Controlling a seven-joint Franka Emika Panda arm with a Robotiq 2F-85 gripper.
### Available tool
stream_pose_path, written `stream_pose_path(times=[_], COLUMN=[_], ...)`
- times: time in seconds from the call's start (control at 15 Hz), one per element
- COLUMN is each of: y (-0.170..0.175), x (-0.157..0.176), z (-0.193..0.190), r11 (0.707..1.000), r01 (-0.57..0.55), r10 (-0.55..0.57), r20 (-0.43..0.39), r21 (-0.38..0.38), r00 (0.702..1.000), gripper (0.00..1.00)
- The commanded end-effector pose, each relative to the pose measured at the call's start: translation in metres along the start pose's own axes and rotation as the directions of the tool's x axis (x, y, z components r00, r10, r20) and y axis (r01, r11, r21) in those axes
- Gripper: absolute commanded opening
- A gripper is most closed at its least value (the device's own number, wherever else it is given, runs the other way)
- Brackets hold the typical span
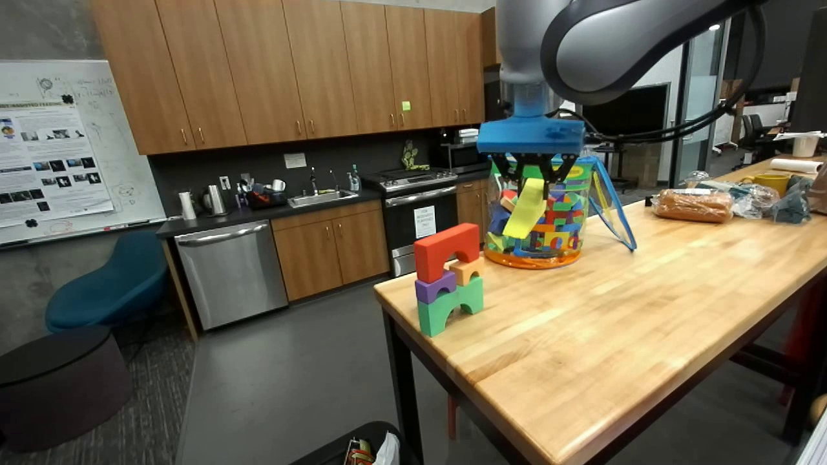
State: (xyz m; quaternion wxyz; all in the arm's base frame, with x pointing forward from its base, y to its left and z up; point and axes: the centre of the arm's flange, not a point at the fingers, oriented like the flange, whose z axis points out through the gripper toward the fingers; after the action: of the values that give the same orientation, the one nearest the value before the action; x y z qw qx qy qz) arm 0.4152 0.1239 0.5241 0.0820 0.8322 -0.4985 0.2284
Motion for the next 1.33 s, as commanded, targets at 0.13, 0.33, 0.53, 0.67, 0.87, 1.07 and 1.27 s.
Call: stream_pose_path(times=[0.13,0.33,0.53,0.67,0.87,1.07,1.27], y=[-0.04,-0.057,-0.073,-0.082,-0.096,-0.111,-0.127], x=[-0.003,-0.004,-0.01,-0.014,-0.022,-0.029,-0.031], z=[-0.017,-0.024,-0.03,-0.035,-0.041,-0.049,-0.055], r11=[0.997,0.993,0.987,0.982,0.974,0.968,0.966], r01=[-0.077,-0.116,-0.148,-0.172,-0.205,-0.223,-0.227], r10=[0.078,0.118,0.152,0.178,0.213,0.233,0.239], r20=[0.041,0.061,0.078,0.085,0.081,0.085,0.087], r21=[-0.017,-0.026,-0.055,-0.073,-0.095,-0.113,-0.121], r00=[0.996,0.991,0.985,0.98,0.974,0.969,0.967], gripper=[0.17,0.17,0.17,0.17,0.17,0.17,0.17])
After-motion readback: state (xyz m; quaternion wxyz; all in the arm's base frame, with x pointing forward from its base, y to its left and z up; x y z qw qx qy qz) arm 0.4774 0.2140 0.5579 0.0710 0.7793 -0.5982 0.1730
